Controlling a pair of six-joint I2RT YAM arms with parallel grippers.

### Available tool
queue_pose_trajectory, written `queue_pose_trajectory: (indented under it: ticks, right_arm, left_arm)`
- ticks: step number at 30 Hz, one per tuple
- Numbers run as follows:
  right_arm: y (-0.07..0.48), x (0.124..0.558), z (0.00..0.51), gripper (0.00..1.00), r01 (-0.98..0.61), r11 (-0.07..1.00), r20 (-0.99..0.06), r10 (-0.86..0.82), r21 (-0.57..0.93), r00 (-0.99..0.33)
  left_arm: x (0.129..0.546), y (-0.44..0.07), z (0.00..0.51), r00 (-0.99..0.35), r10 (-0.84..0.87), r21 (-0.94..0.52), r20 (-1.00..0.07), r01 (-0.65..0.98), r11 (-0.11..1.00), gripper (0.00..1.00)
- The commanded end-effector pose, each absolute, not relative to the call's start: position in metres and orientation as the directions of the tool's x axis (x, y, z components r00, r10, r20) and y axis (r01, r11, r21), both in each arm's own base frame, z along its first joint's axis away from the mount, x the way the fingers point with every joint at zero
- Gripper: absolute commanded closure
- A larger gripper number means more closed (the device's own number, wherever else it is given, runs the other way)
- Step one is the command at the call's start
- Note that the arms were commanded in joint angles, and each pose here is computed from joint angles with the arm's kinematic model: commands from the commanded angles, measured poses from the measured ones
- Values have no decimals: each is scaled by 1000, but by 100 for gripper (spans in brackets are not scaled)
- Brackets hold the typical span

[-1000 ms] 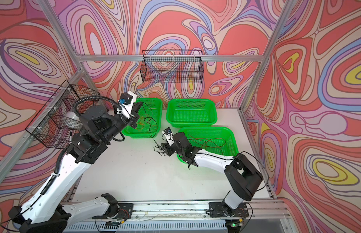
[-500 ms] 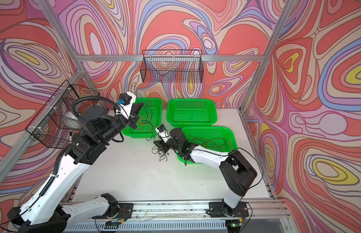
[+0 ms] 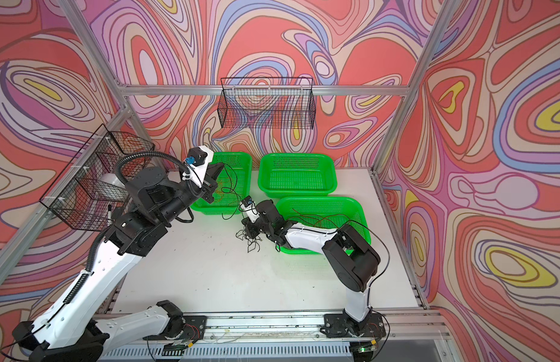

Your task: Untangle the cables

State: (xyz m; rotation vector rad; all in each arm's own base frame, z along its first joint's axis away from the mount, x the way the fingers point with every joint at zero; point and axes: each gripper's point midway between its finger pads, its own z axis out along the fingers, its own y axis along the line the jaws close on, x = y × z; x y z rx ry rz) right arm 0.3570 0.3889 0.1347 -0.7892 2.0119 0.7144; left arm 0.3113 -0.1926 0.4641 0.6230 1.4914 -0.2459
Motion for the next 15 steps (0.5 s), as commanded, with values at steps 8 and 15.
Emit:
queue_pose_trajectory:
  ticks: [8,15]
  right_arm:
    - [340,364,166,100,-653,754,-872,-273,68,-406]
    - [336,365,175,100,-677,736,-850,-376,-32,-369]
  left_arm:
    - [330,-130,396,-56,31,5,-998,418,909,100]
    - [330,-107,314,-169,-49,-108,-984,356,928,100]
